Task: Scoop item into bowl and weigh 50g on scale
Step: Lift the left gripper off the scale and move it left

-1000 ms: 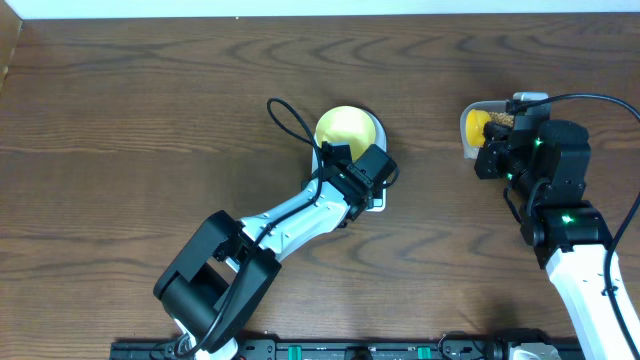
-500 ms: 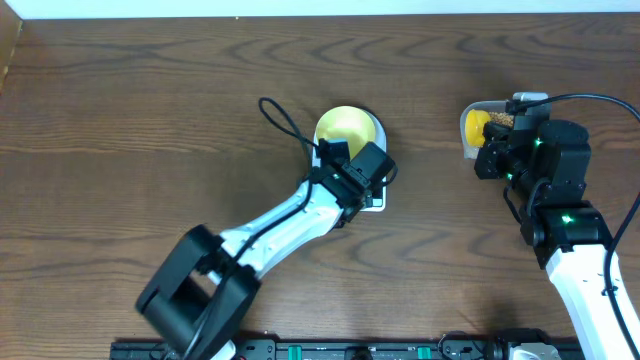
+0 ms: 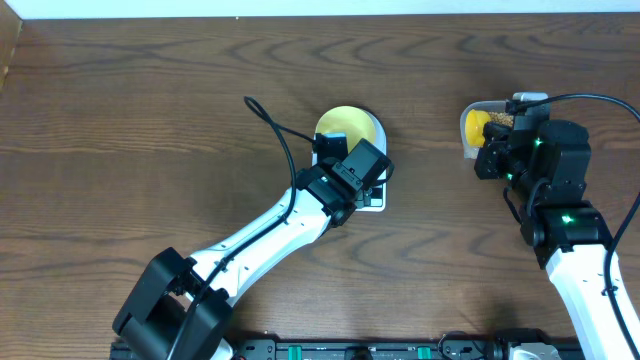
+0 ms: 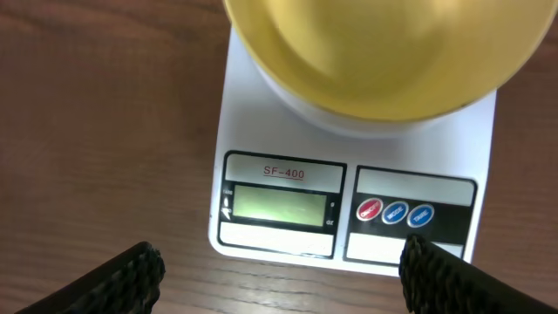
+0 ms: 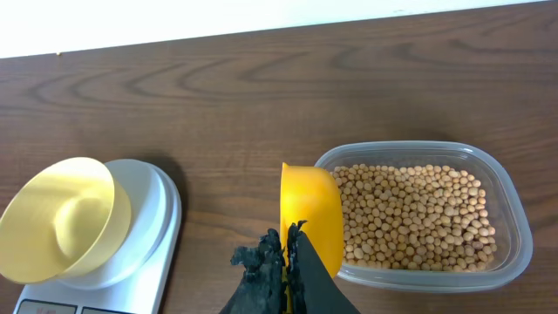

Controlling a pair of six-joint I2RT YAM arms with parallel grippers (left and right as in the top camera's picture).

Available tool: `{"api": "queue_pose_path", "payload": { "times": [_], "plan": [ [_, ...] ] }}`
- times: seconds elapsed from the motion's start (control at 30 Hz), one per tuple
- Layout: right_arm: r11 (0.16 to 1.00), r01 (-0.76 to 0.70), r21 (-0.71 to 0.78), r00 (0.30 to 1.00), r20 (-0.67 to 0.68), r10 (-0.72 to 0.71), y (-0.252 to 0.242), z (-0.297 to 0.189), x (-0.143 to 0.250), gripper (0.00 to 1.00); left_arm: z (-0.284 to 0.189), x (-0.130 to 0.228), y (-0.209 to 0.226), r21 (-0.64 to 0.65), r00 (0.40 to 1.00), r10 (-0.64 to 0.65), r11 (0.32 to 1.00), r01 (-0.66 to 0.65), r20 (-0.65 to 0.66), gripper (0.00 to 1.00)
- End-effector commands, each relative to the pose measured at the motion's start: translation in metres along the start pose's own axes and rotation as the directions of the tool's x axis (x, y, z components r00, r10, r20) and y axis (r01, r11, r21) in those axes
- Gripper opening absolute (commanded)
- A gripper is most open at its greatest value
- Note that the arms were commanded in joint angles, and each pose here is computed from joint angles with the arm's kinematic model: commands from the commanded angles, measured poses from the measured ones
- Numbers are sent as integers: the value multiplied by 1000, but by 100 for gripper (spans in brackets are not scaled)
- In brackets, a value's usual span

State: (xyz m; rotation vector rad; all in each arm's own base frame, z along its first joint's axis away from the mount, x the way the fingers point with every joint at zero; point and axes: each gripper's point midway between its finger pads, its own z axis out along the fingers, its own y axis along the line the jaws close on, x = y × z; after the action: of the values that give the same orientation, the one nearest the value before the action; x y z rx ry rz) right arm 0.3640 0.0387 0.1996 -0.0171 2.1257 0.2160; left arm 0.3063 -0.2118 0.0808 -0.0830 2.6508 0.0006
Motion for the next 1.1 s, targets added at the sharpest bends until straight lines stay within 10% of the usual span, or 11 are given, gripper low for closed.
{"api": "queue_pose_path", "payload": {
  "times": [0.0,0.27,0.6,1.07],
  "plan": [
    [1000,11,-1,1000,20,-11,-1,-4,-9,1,-2,0,3,-3,974,226,974,-226,0,89],
    [1000,27,0,999,19,-27,-1,-4,-8,1,-13,23,-5,287,828,555,809,-514,-79,89],
    [998,55,1,998,15,-55,-1,-4,-7,1,-49,-25,29,552,913,408,757,-351,21,89],
    [993,119,1,993,-23,-119,-2,-4,2,1,-43,-41,56,525,944,330,802,-285,7,89]
  ]
}}
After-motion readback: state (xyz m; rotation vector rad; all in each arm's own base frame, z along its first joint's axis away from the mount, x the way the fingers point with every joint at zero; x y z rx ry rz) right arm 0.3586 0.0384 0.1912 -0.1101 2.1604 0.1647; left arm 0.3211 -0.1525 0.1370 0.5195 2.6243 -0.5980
